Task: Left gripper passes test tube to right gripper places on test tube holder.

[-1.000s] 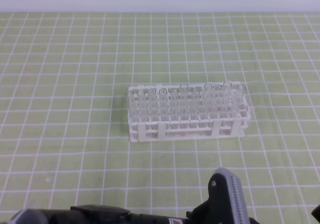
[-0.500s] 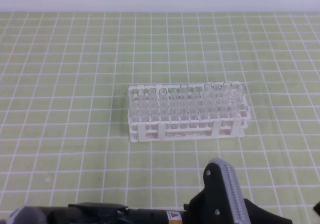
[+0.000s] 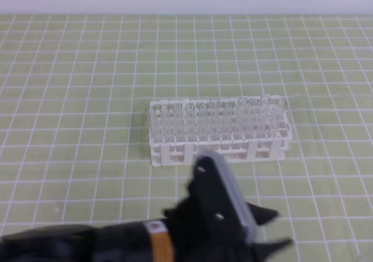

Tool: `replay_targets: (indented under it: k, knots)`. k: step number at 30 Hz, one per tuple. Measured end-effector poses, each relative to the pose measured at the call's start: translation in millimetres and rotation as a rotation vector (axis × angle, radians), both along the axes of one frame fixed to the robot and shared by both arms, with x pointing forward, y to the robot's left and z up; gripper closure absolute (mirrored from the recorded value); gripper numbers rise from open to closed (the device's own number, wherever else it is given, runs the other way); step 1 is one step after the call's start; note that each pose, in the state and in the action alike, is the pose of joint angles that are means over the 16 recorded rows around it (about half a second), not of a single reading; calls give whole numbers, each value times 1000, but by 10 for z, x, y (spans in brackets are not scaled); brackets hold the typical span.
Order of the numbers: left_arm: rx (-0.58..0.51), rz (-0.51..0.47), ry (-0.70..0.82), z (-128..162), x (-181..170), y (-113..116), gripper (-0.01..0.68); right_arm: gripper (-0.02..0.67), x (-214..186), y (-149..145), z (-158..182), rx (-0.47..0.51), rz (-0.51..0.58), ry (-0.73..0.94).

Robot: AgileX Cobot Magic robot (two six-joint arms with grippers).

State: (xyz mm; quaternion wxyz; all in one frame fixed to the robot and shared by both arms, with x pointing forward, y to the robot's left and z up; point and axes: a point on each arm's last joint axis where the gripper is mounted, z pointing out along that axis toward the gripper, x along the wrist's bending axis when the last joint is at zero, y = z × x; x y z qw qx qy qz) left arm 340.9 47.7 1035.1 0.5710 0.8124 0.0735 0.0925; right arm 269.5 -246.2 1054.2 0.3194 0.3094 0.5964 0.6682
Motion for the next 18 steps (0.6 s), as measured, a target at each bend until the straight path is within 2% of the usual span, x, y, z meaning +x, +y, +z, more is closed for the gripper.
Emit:
replay_targets:
  k: [5, 10, 14, 18]
  knots:
    - [60, 181, -46, 304, -13, 446, 549, 550, 6, -8, 3, -2, -12, -6]
    - [52, 326, -42, 490, -135, 987, 638, 550, 10, -14, 5, -1, -19, -8]
    - [13, 393, -12, 487, -268, 1370, 672, 550, 12, -17, 7, 0, -24, -9]
    - [-53, 412, 17, 415, -392, 1641, 673, 550, 13, -19, 8, 1, -26, -9]
